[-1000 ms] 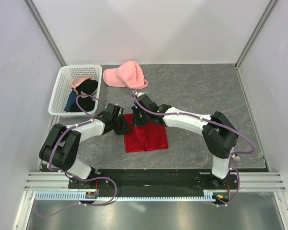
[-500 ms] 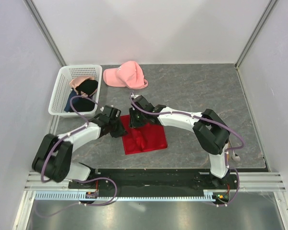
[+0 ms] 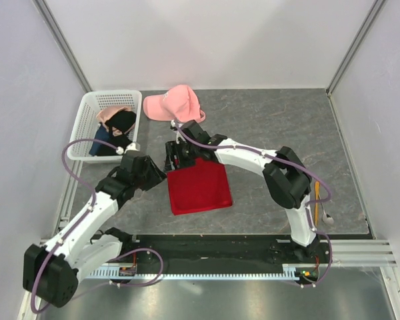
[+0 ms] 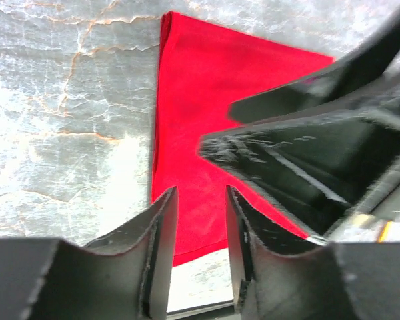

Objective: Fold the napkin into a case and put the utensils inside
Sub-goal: Smooth out the square-folded napkin at the center of the board.

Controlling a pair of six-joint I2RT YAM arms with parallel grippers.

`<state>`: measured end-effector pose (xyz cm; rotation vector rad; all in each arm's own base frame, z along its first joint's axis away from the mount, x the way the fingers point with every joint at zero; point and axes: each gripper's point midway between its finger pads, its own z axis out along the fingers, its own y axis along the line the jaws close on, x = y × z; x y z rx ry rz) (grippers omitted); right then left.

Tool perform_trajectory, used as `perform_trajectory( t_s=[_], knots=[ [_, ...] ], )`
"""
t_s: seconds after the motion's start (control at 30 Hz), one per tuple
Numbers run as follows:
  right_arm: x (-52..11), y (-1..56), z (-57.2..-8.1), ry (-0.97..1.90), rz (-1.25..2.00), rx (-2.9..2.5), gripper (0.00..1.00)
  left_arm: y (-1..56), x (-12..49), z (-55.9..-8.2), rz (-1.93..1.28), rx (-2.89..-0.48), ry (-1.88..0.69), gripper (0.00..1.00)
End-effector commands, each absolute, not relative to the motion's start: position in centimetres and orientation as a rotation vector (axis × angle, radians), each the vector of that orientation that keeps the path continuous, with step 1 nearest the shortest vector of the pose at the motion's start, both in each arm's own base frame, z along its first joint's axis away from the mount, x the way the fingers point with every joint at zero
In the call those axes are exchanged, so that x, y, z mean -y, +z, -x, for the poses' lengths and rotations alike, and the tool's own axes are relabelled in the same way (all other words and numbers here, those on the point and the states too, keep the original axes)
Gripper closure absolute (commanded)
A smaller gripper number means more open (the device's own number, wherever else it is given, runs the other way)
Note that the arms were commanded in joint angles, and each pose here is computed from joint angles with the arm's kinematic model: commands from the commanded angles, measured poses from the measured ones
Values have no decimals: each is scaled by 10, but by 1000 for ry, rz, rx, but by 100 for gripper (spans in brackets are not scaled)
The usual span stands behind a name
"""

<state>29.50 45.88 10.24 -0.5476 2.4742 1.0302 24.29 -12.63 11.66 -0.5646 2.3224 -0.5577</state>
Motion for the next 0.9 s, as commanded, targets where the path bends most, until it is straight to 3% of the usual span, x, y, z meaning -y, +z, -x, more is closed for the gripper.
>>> perform_trajectory(
  t_s=[0.0,0.2,0.33,0.5,0.87],
  knots=[
    [-420,142,-304,982,554,-2397,31,118,131,-259,445,-2384,-517,53],
    [-358,121,-284,857,537,-2453,33,101,148,-287,326,-2519,-519,54],
    [-333,98,-251,862,521,-2524,66,92,154,-306,339,-2556,-530,58],
    [-316,82,-230,886,480,-2534,81,82,160,-328,372,-2569,-537,60],
    [-258,31,-208,675,390,-2636,92,74,160,-341,372,-2593,-517,60]
  ],
)
